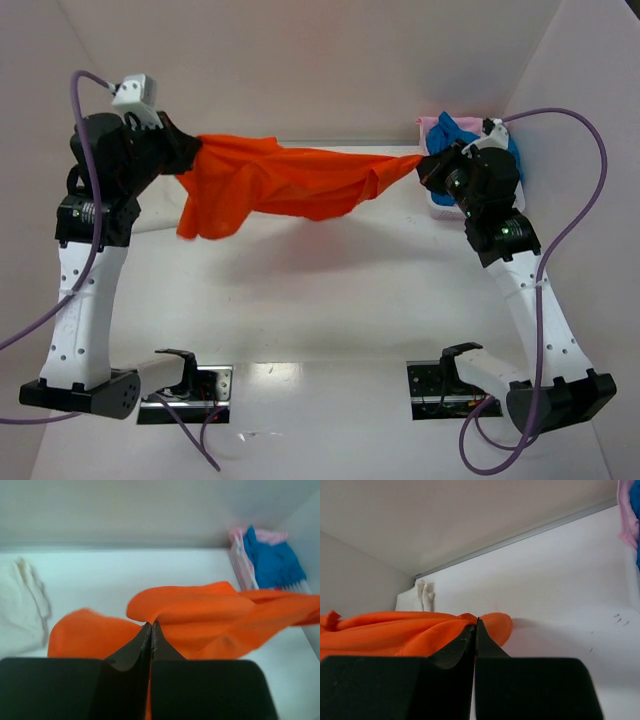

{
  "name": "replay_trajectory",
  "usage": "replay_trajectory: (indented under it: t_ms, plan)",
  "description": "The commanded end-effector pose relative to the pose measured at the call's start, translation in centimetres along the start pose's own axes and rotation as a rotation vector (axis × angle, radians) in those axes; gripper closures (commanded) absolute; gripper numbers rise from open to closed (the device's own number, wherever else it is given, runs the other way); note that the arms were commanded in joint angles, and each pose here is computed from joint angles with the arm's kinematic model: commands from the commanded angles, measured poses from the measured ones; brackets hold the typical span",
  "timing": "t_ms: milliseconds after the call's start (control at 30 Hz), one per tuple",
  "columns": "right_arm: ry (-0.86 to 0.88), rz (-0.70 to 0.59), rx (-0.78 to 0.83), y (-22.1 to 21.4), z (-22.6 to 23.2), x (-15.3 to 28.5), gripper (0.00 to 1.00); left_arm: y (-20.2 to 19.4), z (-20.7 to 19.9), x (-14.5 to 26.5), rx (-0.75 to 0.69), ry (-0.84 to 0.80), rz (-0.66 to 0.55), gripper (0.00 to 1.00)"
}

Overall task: Fold and stack the t-shirts
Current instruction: Flatten out the tshirt

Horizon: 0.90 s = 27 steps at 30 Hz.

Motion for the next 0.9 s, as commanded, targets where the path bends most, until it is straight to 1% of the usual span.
replay_trajectory:
  t_ms: [0,67,100,167,200,267,333,433,500,533,567,600,667,700,800,833,867]
  plan:
    - [-0.048,0.013,0.019,-1.3,-1.8,0.5,1.0,-4.3,-1.0,1.0,0.056,-0.121,0.125,1.0]
    - [-0.062,0.052,0.017,-2.8,-2.8,0.4,1.0,-7.4,-1.3,1.2,0.126,-0.169,0.219,1.0]
    - [-0.082,0.078,0.016,-3.9,-3.7,0.2,1.0,-9.7,-1.6,1.7,0.177,-0.211,0.28,1.0]
    - [-0.103,0.104,0.006,-5.1,-4.6,0.2,1.0,-12.3,-2.2,2.8,0.256,-0.247,0.329,1.0]
    - [-0.119,0.126,0.005,-6.1,-5.3,0.1,1.0,-14.6,-1.9,2.8,0.292,-0.239,0.388,1.0]
    - [-0.131,0.159,0.002,-7.4,-6.2,0.0,1.0,-16.6,-2.1,3.4,0.324,-0.245,0.435,1.0]
    - [-0.147,0.18,0.001,-8.2,-6.9,-0.1,1.0,-19.1,-1.8,3.5,0.364,-0.236,0.513,1.0]
    - [-0.163,0.201,0.0,-9.2,-7.7,-0.4,1.0,-20.8,-1.8,3.6,0.385,-0.228,0.568,0.99]
    - [-0.175,0.216,-0.002,-10.0,-8.2,-0.6,1.0,-22.5,-1.5,3.4,0.388,-0.2,0.614,0.94]
    - [-0.177,0.217,-0.01,-10.0,-8.2,-0.6,1.0,-23.0,-1.1,3.4,0.389,-0.174,0.625,0.9]
    - [-0.182,0.221,-0.01,-10.1,-8.4,-0.7,1.0,-23.4,-1.0,3.4,0.392,-0.167,0.634,0.74]
    - [-0.184,0.21,-0.008,-10.0,-8.4,-0.8,1.0,-23.8,-0.7,3.3,0.39,-0.146,0.639,0.64]
    - [-0.191,0.22,-0.009,-10.2,-8.6,-1.1,1.0,-24.3,-0.1,3.0,0.377,-0.113,0.644,0.53]
    - [-0.191,0.22,-0.009,-10.2,-8.6,-1.1,1.0,-24.5,0.0,2.9,0.377,-0.102,0.65,0.44]
    - [-0.204,0.237,-0.01,-10.8,-9.1,-1.5,1.0,-24.9,0.2,2.5,0.383,-0.093,0.672,0.4]
    - [-0.204,0.237,-0.01,-10.8,-9.1,-1.5,1.0,-25.1,0.0,2.2,0.37,-0.104,0.677,0.34]
    - [-0.205,0.238,-0.01,-11.0,-9.2,-1.5,1.0,-25.3,0.1,2.0,0.373,-0.098,0.689,0.32]
Point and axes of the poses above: each gripper's point midway between its finger pads, its own x axis back along the fingers, its own z axis along the line the jaws close on, y = z × x, the point moved 5 cm from there along x, back along the fingers, and after that the axes turned 1 degree about -x, right-handed, at the moved point
